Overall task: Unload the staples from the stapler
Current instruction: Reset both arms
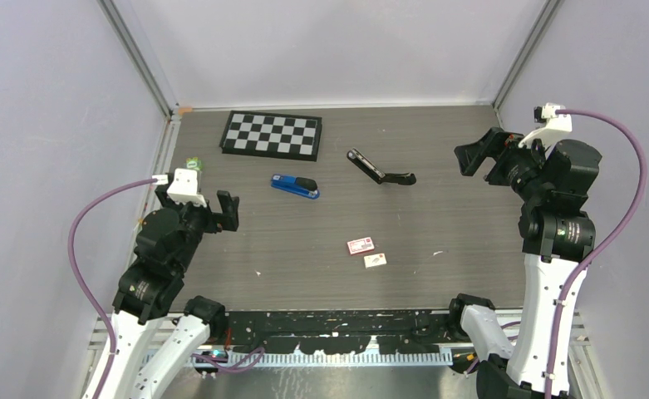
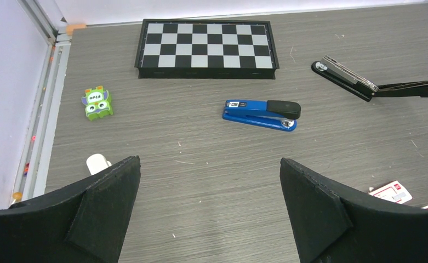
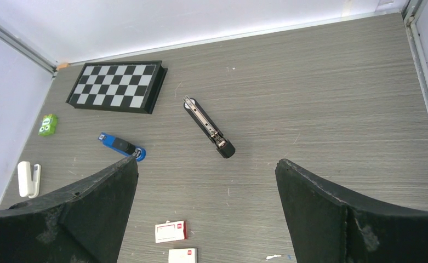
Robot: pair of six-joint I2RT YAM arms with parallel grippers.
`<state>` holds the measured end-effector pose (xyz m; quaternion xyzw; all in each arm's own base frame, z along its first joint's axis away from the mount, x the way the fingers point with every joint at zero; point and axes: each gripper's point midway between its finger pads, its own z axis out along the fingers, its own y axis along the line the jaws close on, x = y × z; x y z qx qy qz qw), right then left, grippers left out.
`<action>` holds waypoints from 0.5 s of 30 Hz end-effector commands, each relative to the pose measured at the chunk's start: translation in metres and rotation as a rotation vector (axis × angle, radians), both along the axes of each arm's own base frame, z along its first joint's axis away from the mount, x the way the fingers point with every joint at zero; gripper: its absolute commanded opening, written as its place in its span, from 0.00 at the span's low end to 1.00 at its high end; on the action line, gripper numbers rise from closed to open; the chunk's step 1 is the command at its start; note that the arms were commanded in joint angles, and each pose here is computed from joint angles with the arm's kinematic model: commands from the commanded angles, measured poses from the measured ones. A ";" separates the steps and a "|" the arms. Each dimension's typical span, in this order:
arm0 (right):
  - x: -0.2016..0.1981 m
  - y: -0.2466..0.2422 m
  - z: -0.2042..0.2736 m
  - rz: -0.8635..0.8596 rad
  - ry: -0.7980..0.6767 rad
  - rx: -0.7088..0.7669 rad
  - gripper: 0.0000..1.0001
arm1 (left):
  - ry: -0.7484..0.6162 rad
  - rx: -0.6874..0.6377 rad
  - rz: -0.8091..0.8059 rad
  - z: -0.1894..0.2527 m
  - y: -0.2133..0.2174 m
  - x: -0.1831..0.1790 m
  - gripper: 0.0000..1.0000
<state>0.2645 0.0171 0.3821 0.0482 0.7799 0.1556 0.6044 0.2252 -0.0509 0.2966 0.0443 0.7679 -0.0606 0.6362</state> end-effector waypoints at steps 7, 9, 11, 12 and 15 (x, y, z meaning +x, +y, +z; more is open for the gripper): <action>-0.003 0.002 0.019 0.016 -0.059 -0.017 1.00 | -0.044 -0.023 -0.012 0.015 -0.002 -0.002 1.00; -0.003 0.002 0.020 0.017 -0.061 -0.017 1.00 | -0.043 -0.023 -0.013 0.014 -0.002 -0.002 1.00; -0.003 0.002 0.019 0.017 -0.060 -0.017 1.00 | -0.045 -0.024 -0.013 0.015 -0.002 -0.002 1.00; -0.003 0.003 0.020 0.018 -0.060 -0.017 1.00 | -0.044 -0.023 -0.013 0.015 -0.002 -0.002 1.00; -0.003 0.002 0.019 0.017 -0.061 -0.020 1.00 | -0.042 -0.022 -0.013 0.014 -0.002 -0.002 1.00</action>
